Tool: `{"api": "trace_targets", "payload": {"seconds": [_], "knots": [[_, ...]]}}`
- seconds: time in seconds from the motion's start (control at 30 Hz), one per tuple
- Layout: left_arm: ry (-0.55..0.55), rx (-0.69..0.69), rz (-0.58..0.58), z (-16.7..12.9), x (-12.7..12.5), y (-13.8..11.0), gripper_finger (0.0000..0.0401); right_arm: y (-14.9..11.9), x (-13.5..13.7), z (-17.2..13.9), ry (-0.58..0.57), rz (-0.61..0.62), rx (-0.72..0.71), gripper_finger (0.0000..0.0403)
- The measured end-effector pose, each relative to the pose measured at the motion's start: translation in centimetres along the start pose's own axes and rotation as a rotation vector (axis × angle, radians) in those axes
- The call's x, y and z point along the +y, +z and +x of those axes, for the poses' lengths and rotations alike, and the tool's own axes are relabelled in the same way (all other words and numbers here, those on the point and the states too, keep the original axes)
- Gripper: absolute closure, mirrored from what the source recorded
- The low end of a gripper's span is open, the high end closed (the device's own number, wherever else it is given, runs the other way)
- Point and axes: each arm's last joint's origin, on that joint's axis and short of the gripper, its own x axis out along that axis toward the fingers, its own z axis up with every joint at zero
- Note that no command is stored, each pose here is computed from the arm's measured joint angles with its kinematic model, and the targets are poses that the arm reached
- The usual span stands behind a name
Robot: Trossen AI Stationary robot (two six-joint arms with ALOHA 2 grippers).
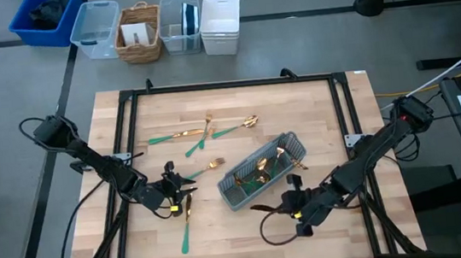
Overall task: Sort silverware
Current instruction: Put the gold knife into the gray silverware organizer
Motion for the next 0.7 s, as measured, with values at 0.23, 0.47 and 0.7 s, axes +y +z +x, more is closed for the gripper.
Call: {"api": "trace_targets", "payload": {"seconds": [0.23,0.47,0.7], "knots": [[0.000,0.000,0.000,0.0,0.0,0.0,0.0301,2.3,0.3,-2.3,-0.089,-0.076,0.029,0.0361],[0.000,0.000,0.000,0.0,0.0,0.0,0.0301,4.6,0.4,-4.9,-0.191,-0.180,0.027,0.0361],[0.000,0.000,0.001,0.0,0.0,0.0,0.0301,6.4,0.1,-7.8,-0.304,-0.212,0.020,0.0361]]}}
